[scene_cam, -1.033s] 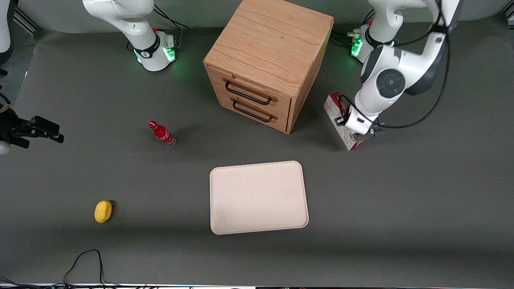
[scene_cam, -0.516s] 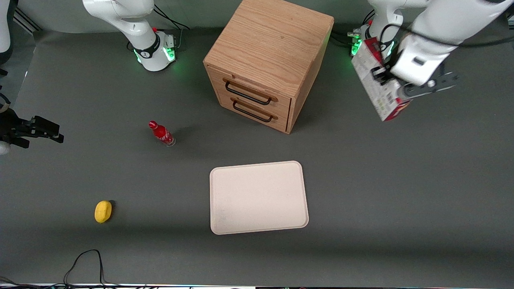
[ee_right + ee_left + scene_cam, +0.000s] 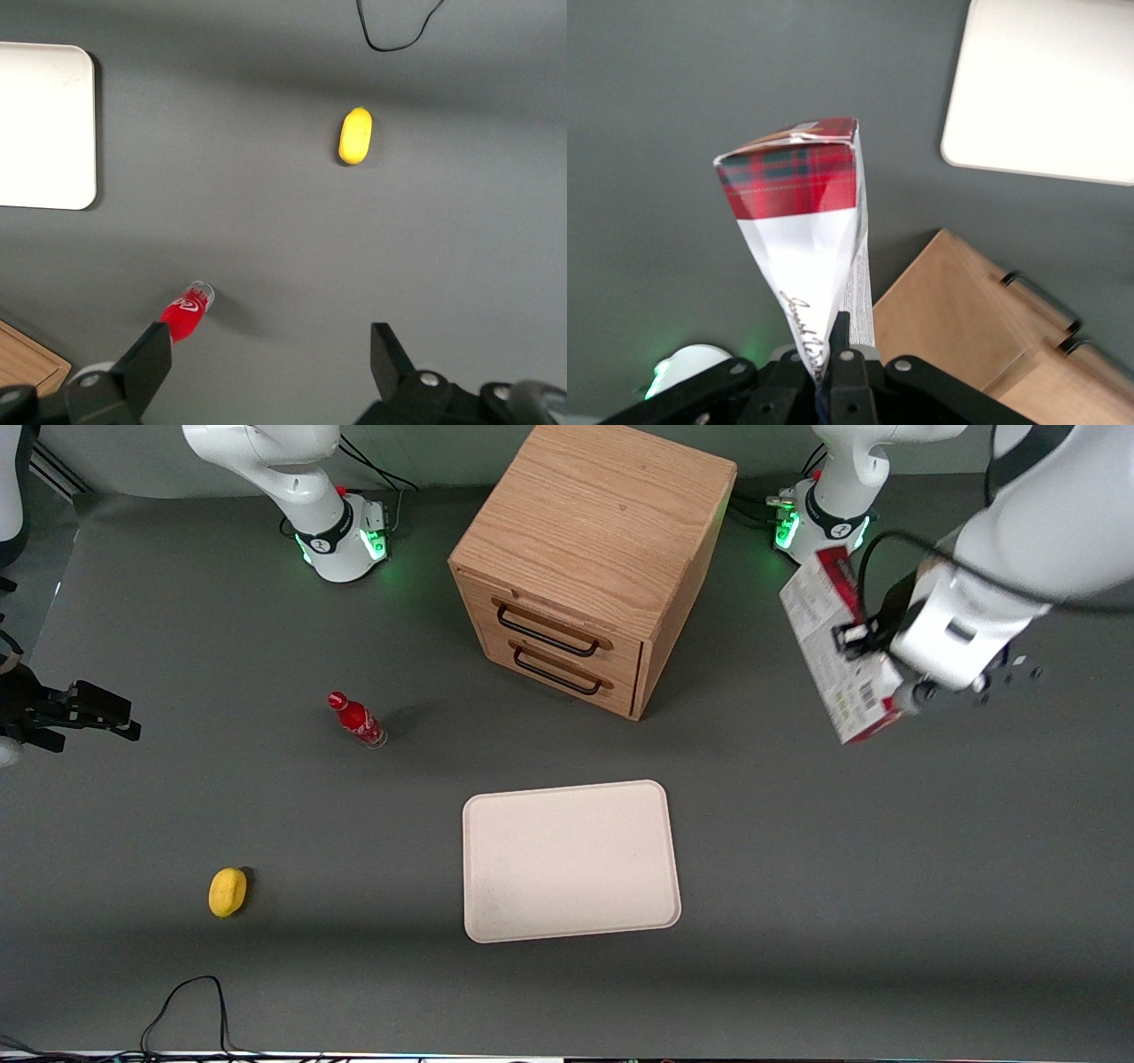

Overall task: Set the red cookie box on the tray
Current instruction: 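Carry the cookie box over the white tray with the left gripper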

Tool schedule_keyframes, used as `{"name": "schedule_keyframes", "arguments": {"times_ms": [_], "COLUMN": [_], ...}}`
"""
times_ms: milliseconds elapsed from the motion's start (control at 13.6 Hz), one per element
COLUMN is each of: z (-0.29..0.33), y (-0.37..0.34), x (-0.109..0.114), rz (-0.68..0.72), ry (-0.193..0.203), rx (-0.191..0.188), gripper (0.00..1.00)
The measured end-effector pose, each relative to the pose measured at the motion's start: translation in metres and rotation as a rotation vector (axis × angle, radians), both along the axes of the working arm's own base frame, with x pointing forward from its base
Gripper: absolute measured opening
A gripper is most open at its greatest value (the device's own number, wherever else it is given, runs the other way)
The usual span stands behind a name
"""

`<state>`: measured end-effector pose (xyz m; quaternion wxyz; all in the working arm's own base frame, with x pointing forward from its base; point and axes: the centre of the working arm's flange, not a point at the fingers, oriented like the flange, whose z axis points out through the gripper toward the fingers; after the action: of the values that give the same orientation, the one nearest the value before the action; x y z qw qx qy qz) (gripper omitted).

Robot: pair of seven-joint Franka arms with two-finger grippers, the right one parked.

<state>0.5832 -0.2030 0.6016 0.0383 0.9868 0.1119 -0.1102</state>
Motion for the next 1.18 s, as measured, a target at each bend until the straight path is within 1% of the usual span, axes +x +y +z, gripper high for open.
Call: {"name": "schedule_keyframes", "arguments": {"times_ms": [74,148,295,369,443,590,664,811,885,1033,1180], "z": [-0.02,-0.044,-0.111,-0.147,-0.185,-0.24,-0.262,-0.295,-0.306,-0.323,-0.335], "y": [-0.022,-0.045,-0.108,-0.14,-0.169,-0.195,-0.198,-0.198,-0.202,-0.211,-0.215], "x": [0.022,0.04,0.066,0.072,0.076,0.082,0.086,0.093,0.093,0.09,0.088], "rz": [0.015,0.019,0.022,0.043,0.06,0.066,0.063,0.027,-0.009,-0.082,-0.138], "ry": [-0.001,-0.015,-0.07,-0.093,-0.114,-0.151,-0.171,-0.215,-0.232,-0.247,-0.244], "rx": [-0.011,-0.007,0.011,0.01,0.01,0.018,0.03,0.077,0.092,0.094,0.092], "gripper": [0.04,0.04,0.04,0.04,0.04,0.04,0.04,0.04,0.04,0.04,0.04]}}
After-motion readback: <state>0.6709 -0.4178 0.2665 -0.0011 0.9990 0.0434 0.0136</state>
